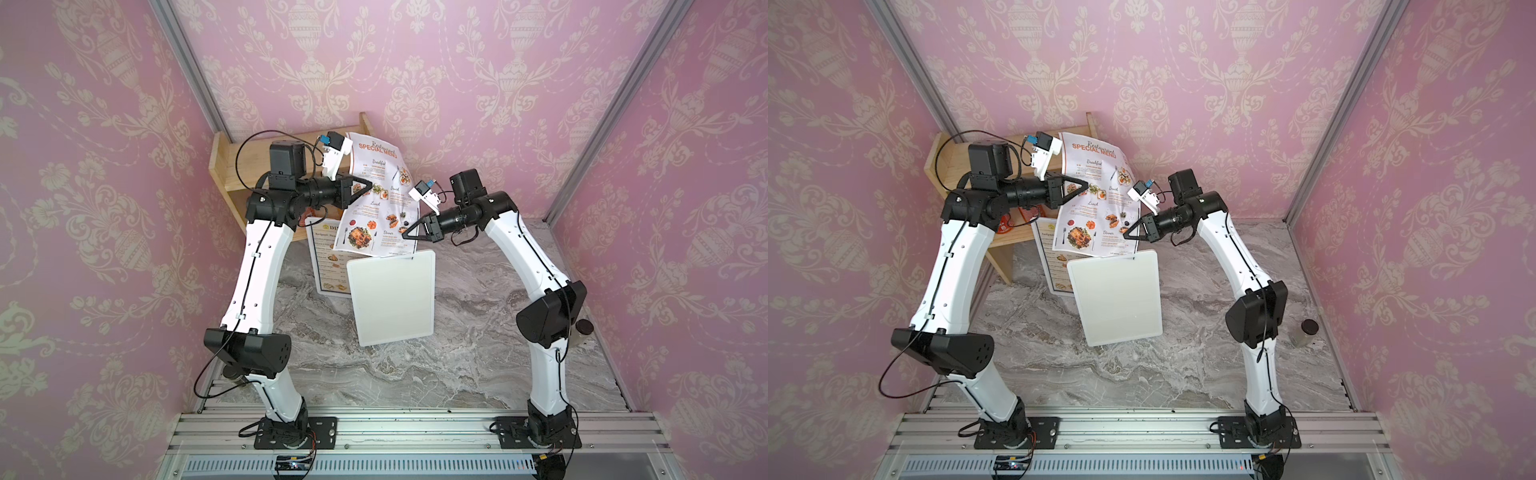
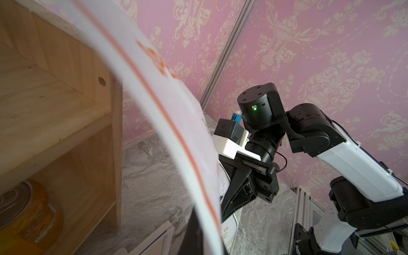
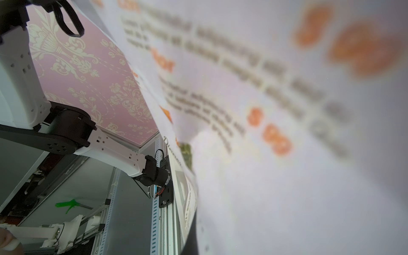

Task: Insert the menus into the narrow rack
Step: Insert the menu into the narrow rack.

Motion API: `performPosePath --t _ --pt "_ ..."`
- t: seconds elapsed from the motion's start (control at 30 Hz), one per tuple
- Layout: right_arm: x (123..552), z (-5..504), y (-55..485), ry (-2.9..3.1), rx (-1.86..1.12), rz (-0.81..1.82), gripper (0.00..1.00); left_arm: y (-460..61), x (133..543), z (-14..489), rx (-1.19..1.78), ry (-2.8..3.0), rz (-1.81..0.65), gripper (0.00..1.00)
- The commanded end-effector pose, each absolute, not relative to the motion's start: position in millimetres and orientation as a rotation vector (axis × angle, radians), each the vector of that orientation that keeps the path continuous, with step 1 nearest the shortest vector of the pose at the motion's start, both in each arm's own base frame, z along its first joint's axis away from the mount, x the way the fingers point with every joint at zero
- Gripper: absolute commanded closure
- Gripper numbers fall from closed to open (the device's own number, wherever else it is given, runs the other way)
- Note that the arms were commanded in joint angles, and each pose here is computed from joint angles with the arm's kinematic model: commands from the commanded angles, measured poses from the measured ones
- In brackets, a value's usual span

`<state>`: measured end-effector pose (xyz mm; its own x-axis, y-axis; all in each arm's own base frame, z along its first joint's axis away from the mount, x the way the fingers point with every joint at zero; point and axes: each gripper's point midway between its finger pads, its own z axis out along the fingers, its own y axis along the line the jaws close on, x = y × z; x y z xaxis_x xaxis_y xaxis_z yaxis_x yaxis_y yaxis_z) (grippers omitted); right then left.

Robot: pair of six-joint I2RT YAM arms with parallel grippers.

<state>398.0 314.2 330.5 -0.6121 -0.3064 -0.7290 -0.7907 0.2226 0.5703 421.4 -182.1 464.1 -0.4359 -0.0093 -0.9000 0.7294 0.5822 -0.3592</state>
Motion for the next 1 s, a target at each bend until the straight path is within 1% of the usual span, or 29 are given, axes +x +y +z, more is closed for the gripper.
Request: performPosePath --t 0.0,0.03,0.13,0.17,0.2,0.27,0.33,0.47,0.57,0.6,0.7,0.8,0.87,0.97 --pt "383 341 308 2.019 -1.033 1.409 1.00 -185 421 477 0.598 1.799 -0.949 1.00" --pt "382 340 308 2.019 -1.034 1.414 1.00 -186 421 477 0.599 1.796 -0.948 1.00" --pt "380 340 309 2.013 -1.041 1.431 1.00 -185 420 477 0.598 1.798 -0.944 0.96" --pt "379 341 308 2.008 -1.044 1.433 1.00 -185 419 477 0.600 1.799 -0.943 0.89" --pt "378 342 309 2.003 -1.050 1.440 1.00 -184 419 475 0.600 1.805 -0.937 0.77" --pt "375 343 309 1.995 -1.060 1.447 1.00 -184 417 470 0.609 1.818 -0.930 0.74" --pt "373 344 308 1.988 -1.068 1.450 1.00 -182 415 465 0.613 1.835 -0.911 0.61" --pt "371 345 307 1.987 -1.073 1.442 1.00 -180 410 458 0.623 1.858 -0.895 0.57" --pt "370 345 307 1.983 -1.078 1.450 1.00 -180 407 452 0.627 1.874 -0.897 0.58" --pt "370 345 307 1.982 -1.078 1.448 1.00 -179 407 450 0.630 1.879 -0.890 0.60" --pt "371 343 307 1.985 -1.082 1.445 1.00 -179 406 449 0.630 1.884 -0.887 0.68" --pt "371 343 307 1.985 -1.081 1.451 1.00 -180 408 451 0.628 1.875 -0.897 0.81" --pt "370 343 307 1.984 -1.083 1.456 1.00 -181 410 451 0.622 1.876 -0.915 0.87" --pt "369 343 306 1.981 -1.086 1.459 1.00 -184 408 450 0.631 1.876 -0.927 0.91"
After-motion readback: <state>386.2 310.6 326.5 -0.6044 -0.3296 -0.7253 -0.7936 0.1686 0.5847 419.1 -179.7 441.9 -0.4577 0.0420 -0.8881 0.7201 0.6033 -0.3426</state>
